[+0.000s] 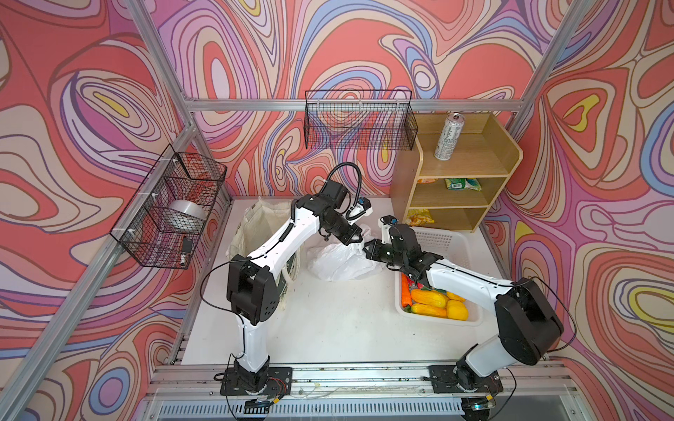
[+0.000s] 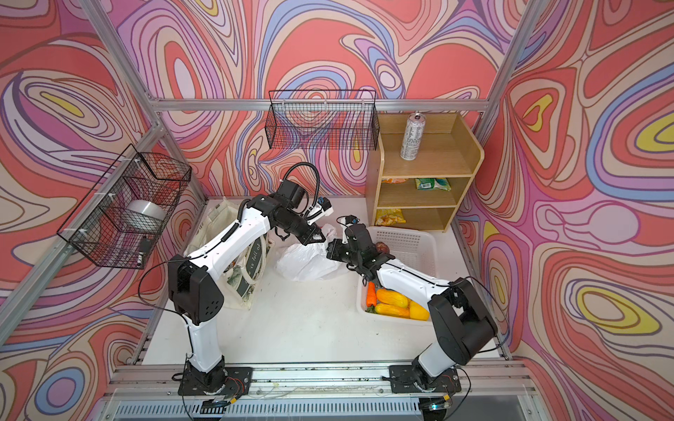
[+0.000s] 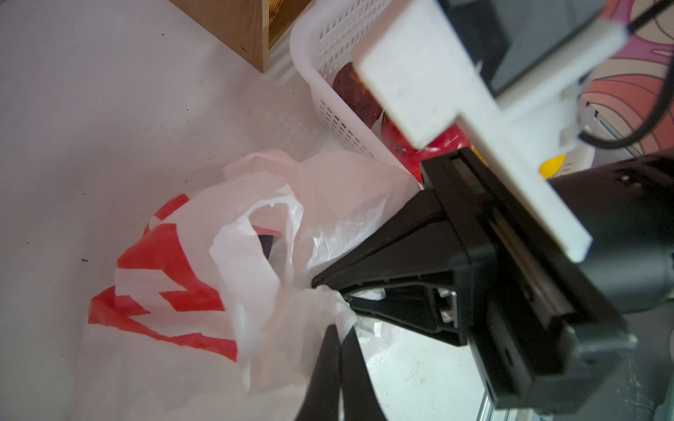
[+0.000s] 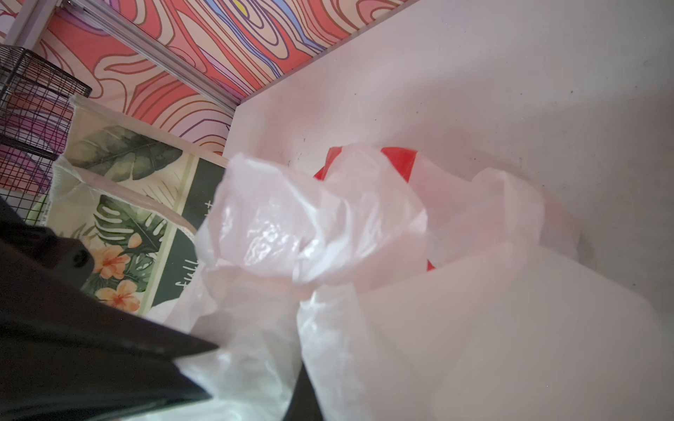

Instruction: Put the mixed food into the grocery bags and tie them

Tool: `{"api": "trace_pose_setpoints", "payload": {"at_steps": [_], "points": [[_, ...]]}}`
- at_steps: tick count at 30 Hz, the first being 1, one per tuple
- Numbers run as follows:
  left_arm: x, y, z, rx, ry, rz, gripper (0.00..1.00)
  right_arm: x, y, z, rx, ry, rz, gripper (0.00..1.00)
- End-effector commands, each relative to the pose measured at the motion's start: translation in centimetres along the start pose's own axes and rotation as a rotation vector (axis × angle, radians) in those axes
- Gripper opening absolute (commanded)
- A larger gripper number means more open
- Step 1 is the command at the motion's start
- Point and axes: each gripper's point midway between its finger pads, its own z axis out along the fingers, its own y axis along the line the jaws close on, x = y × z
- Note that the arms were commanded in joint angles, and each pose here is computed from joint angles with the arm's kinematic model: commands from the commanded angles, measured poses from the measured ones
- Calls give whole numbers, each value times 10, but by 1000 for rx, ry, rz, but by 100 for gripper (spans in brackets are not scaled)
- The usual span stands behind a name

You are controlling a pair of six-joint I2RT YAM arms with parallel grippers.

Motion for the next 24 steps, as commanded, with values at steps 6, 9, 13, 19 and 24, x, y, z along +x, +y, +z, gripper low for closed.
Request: {"api": "trace_pose_setpoints", "payload": {"at_steps": [6, 9, 13, 19, 24], "points": [[-19, -2, -24, -92, -181, 45, 0, -11, 15, -34, -42, -12, 59, 38], [-26, 0, -35, -153, -293, 82, 0, -25, 20, -57, -47, -37, 113, 54], [-27, 1, -38, -170, -351, 109, 0, -37, 33, -75, -52, -39, 194, 55], [-33, 0, -41, -179, -393, 130, 0, -27, 45, -78, -151, 3, 380, 52], [-38, -2, -45, -178, -414, 142, 0, -8, 38, -67, -205, 43, 495, 55]]}}
